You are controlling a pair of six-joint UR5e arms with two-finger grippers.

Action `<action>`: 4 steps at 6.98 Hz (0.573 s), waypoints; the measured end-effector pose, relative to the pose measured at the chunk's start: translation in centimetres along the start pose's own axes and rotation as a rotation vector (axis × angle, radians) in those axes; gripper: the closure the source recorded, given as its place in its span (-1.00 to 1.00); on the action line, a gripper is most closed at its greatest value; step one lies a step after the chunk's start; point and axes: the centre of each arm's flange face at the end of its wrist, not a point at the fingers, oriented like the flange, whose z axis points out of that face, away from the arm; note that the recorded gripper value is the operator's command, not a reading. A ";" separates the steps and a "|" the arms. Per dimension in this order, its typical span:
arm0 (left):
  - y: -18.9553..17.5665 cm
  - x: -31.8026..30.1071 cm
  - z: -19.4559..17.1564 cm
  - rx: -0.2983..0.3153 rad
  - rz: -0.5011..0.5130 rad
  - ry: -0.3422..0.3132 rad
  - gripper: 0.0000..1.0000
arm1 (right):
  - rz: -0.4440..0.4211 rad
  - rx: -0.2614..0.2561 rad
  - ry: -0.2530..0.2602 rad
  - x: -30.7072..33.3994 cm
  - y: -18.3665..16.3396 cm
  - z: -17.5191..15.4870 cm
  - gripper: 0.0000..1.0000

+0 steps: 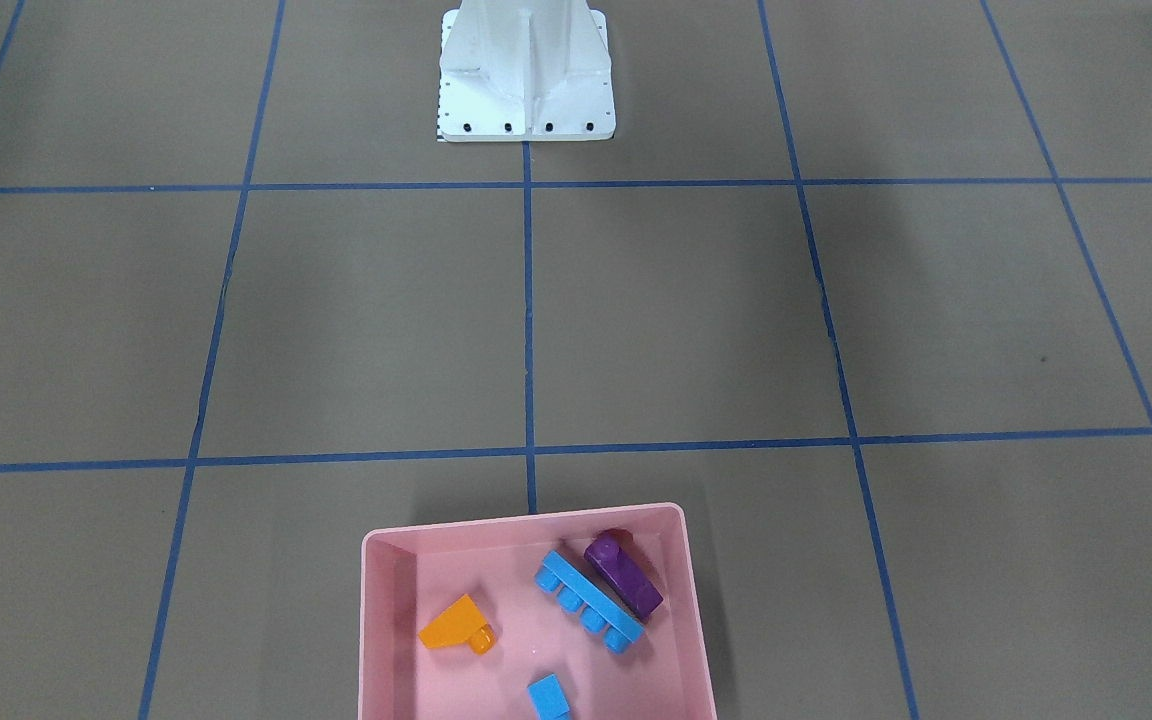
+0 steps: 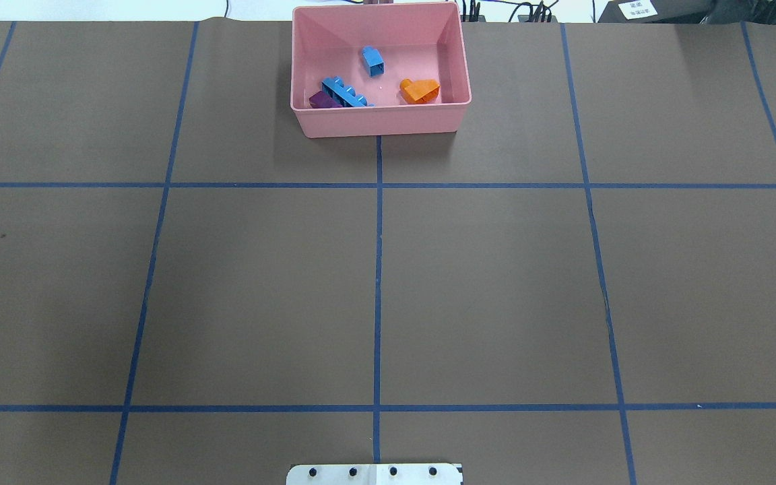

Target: Put all blocks into box

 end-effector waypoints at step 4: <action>1.3 -1.9 -2.3 0.050 -0.133 0.014 -1.00 | 0.113 0.043 -0.002 -7.6 -16.0 -2.3 1.00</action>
